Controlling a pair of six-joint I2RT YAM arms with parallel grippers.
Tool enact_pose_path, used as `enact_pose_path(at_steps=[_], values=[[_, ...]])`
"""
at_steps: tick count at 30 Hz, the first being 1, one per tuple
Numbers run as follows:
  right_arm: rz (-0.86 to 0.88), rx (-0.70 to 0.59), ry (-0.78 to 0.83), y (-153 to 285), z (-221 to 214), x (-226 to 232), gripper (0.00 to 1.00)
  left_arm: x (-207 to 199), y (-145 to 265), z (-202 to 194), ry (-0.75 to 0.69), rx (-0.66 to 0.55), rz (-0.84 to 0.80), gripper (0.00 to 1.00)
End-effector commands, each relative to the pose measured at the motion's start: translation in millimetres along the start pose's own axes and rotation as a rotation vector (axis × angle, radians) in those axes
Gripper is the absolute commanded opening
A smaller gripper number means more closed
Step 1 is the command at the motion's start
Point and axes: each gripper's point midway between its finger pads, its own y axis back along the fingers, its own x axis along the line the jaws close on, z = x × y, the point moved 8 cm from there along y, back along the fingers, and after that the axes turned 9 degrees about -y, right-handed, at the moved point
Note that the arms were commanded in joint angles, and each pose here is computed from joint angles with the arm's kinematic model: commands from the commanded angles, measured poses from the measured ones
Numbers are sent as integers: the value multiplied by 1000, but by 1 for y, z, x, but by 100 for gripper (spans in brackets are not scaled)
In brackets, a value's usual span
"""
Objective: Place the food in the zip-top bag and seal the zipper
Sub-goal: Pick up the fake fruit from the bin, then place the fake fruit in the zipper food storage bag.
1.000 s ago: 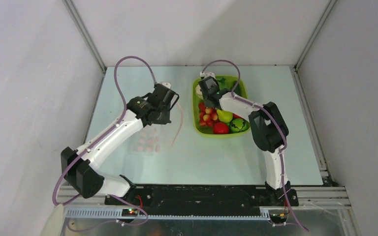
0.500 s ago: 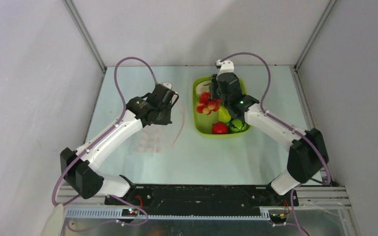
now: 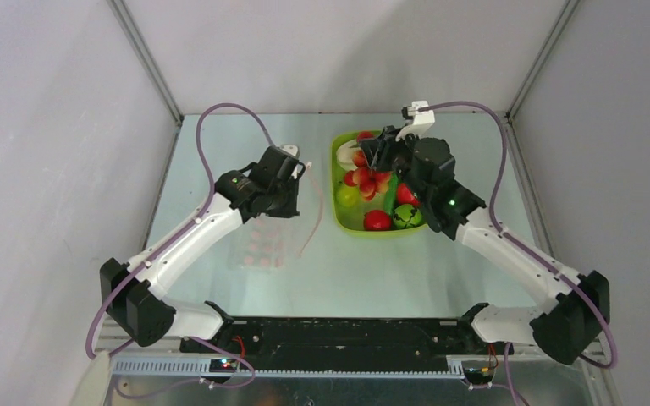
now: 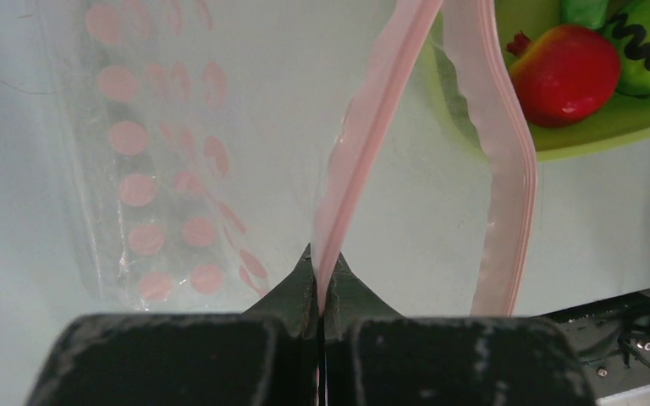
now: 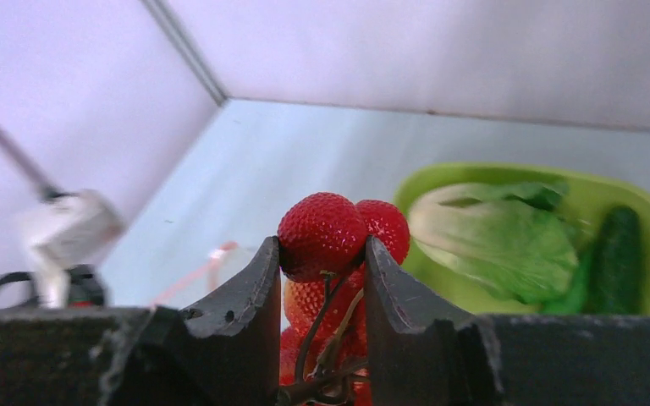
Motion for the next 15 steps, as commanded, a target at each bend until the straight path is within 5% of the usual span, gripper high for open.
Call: enact_pose_path(at_steps=[1,15], values=[[258,-144,-140,28,40,43,0,-6,9,5,6,-53,-80,0],[558,-234,-469,37,27,95,0,-10,13,4,31,-71,-135,0]])
